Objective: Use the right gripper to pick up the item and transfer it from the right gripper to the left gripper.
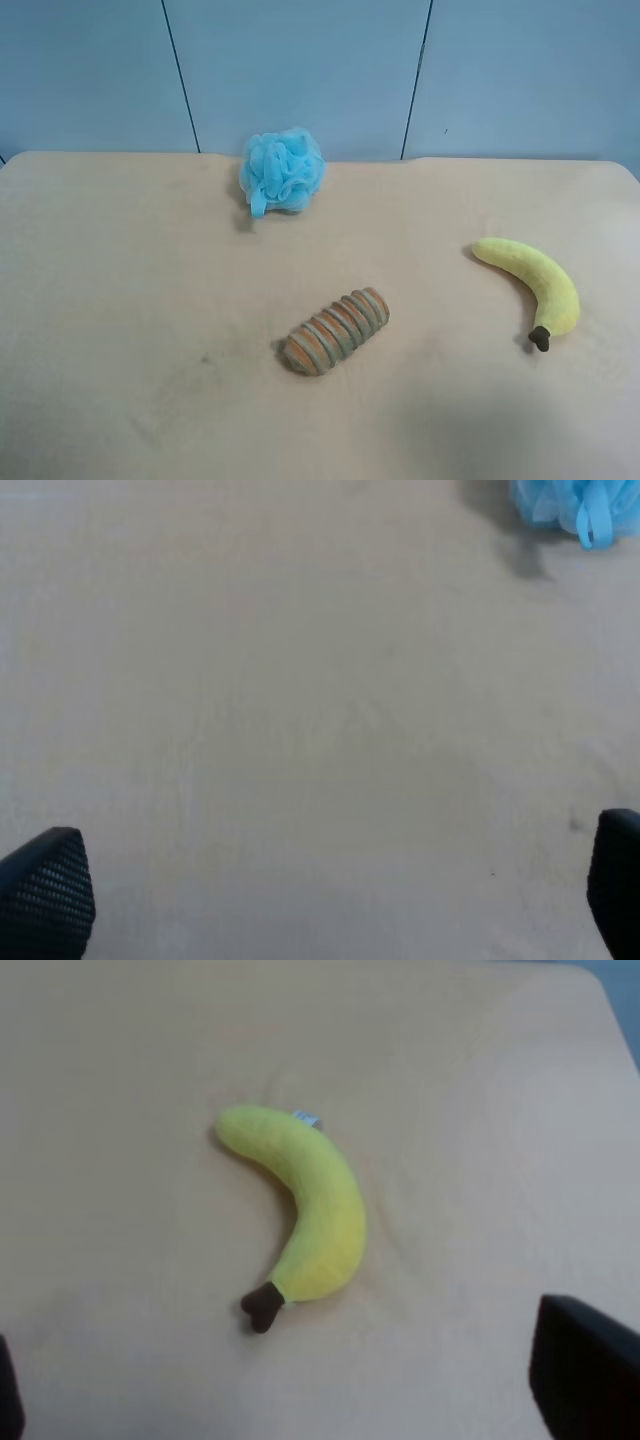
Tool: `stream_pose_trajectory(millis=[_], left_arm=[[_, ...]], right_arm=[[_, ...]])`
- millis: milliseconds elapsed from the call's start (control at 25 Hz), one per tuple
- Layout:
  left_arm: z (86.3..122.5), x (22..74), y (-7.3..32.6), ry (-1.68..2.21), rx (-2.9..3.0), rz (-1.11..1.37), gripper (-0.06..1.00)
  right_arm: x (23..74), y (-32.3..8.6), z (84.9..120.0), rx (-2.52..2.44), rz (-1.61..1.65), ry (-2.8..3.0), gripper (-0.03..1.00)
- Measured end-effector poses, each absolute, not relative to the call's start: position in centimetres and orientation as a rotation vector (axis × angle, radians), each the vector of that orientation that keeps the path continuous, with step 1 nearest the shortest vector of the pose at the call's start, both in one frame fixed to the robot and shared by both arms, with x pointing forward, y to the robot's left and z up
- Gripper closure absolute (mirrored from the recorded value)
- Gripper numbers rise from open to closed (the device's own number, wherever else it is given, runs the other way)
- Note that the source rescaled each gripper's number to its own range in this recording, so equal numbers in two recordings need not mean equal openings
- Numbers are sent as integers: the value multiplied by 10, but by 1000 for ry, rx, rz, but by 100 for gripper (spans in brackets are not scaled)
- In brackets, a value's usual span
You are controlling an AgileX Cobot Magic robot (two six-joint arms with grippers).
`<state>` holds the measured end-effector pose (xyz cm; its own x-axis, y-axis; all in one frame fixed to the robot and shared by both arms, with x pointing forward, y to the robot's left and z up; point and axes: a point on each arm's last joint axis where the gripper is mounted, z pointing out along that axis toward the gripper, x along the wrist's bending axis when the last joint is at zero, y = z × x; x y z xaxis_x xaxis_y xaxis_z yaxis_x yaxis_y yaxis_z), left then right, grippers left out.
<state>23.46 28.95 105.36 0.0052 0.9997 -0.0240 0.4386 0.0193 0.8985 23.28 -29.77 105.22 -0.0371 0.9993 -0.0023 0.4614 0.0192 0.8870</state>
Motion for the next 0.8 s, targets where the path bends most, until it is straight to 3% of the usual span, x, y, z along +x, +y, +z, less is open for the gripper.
stream_pose_trajectory(millis=[800], left_arm=[[1054,235,290,1537,1522,934,-6]], right_arm=[[233,-298,1052,1528,961,1588,-3]])
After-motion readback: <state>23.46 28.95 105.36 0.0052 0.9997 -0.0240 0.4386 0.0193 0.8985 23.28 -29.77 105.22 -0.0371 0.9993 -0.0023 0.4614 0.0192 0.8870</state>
